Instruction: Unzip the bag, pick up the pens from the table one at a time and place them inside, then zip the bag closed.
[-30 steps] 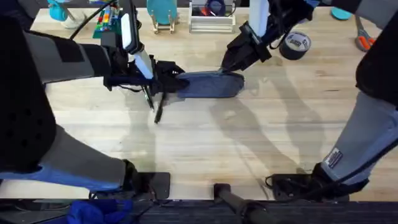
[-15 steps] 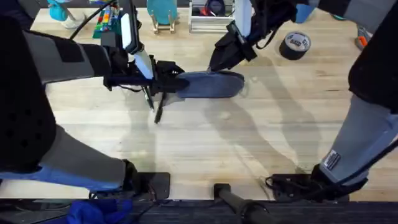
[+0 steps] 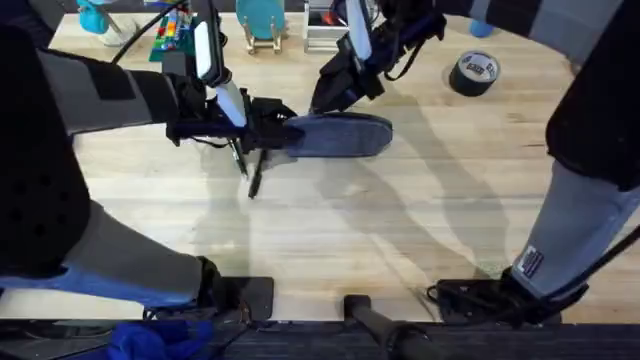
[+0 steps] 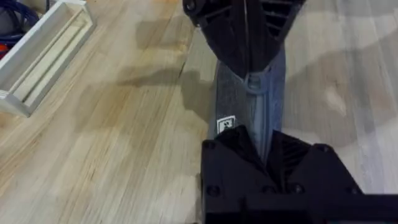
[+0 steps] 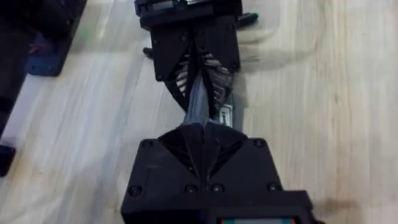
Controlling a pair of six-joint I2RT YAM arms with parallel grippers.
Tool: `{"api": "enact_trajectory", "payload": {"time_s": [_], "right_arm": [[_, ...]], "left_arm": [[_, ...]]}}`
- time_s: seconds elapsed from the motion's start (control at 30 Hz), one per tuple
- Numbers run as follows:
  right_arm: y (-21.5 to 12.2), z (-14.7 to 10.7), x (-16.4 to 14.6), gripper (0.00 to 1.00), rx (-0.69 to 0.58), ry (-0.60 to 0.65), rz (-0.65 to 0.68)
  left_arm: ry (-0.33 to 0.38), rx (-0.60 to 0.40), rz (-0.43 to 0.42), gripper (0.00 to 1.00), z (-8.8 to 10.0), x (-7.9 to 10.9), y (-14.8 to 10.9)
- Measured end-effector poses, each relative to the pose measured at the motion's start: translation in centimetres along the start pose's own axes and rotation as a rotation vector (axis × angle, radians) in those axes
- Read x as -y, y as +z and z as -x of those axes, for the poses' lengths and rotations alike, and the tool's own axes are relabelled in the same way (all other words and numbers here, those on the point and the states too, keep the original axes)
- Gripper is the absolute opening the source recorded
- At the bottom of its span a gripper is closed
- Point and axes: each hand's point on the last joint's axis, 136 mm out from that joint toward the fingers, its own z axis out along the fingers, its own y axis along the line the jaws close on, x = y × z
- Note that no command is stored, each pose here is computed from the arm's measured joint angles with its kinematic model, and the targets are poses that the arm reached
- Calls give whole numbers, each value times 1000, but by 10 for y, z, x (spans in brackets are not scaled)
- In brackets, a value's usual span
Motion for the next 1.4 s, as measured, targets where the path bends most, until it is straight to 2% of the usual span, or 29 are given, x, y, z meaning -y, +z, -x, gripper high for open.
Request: {"api": "enact_trajectory", "payload": {"time_s": [0.53, 0.83, 0.9, 1.07, 1.1, 1.13, 1.4], "right_arm": [[27, 24, -4, 31, 13, -57, 8], [29, 27, -5, 49, 15, -45, 9], [29, 28, -5, 234, 19, -40, 12], [29, 29, -7, 924, 32, -17, 20], [28, 30, -6, 978, 35, -6, 19], [27, 30, -6, 990, 35, 5, 19], [9, 19, 8, 996, 53, 183, -17]], "left_arm": [[0, 0, 0, 43, 0, 0, 0], [0, 0, 0, 43, 0, 0, 0], [0, 0, 0, 43, 0, 0, 0], [0, 0, 0, 43, 0, 0, 0], [0, 0, 0, 43, 0, 0, 0], [0, 0, 0, 43, 0, 0, 0], [0, 0, 0, 43, 0, 0, 0]]}}
